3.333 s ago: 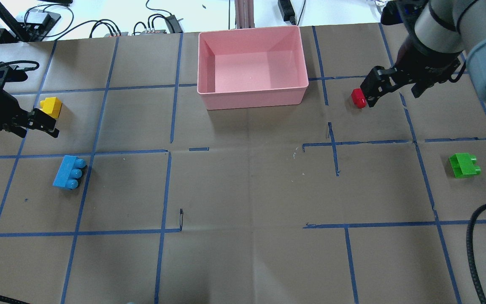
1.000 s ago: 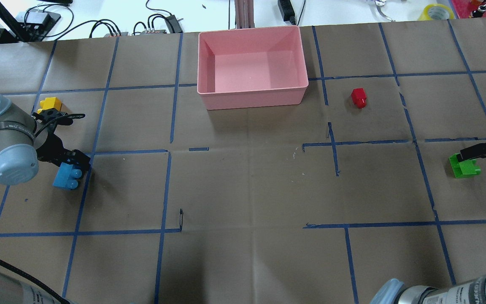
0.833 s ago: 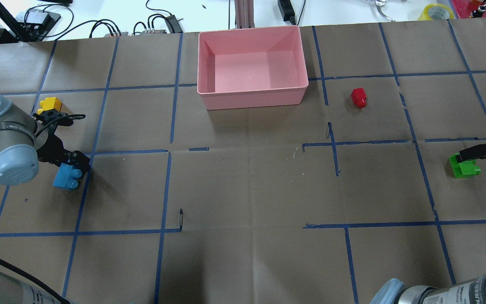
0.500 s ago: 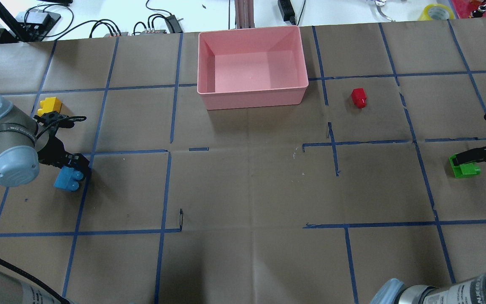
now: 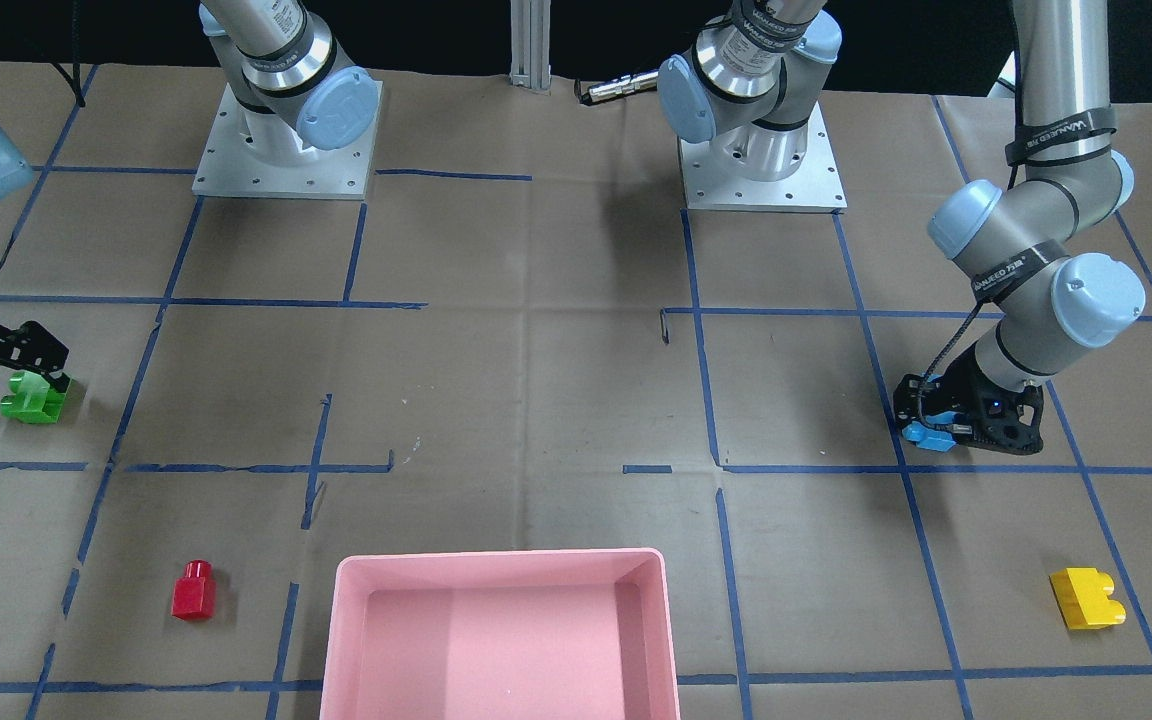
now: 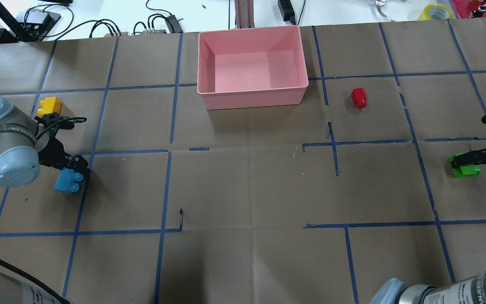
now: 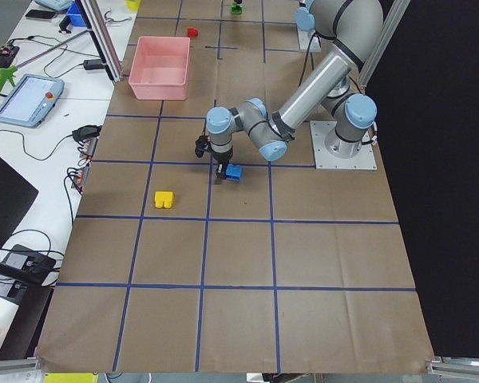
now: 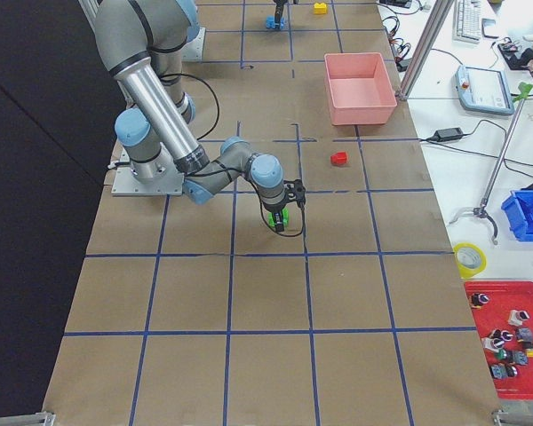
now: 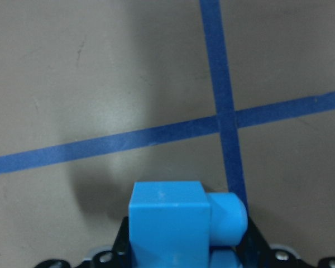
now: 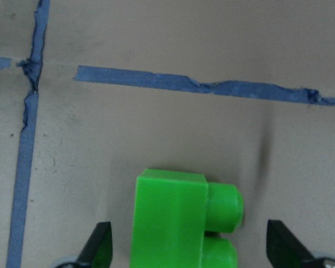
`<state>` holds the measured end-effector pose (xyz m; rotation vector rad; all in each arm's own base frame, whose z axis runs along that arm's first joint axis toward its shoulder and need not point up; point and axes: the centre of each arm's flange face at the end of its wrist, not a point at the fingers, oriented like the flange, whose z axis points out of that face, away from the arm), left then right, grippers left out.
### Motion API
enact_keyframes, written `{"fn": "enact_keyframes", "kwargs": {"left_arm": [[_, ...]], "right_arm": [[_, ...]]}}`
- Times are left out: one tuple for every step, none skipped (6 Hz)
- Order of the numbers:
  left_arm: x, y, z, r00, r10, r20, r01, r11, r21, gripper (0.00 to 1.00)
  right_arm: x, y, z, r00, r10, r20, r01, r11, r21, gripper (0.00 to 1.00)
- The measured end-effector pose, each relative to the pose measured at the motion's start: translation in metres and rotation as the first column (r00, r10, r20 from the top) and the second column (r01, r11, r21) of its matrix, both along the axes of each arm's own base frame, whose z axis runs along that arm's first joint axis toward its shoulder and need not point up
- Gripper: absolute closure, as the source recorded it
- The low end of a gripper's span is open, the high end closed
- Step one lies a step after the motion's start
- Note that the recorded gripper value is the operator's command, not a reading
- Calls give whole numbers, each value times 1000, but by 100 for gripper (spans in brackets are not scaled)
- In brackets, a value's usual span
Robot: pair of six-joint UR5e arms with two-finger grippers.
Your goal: Put all blocks into box
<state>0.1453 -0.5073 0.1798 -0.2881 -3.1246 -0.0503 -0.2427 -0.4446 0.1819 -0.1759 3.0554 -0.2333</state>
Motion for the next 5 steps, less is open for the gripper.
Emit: {"fn": "enact_keyframes", "kwargs": {"left_arm": [[5, -13, 26, 1000, 2, 6, -2, 1000, -9, 94], [17, -37, 69, 1000, 23, -2, -23, 1000, 0, 94], [30, -66, 122, 998, 64, -20, -63, 998, 23, 94], [31, -90, 167, 995, 99, -31, -98, 995, 32, 94], [14, -111, 194, 989, 138, -44, -137, 990, 25, 94]], "right_arm": [[-3, 3, -1, 1000, -8, 1, 8, 1000, 3, 4], [-4, 4, -3, 1000, -10, 3, 10, 1000, 6, 5], [-4, 4, -4, 1000, -11, 6, 11, 1000, 8, 14], [-4, 4, -5, 1000, -11, 7, 11, 1000, 8, 16], [-4, 4, -4, 1000, -11, 7, 11, 1000, 6, 21]]}}
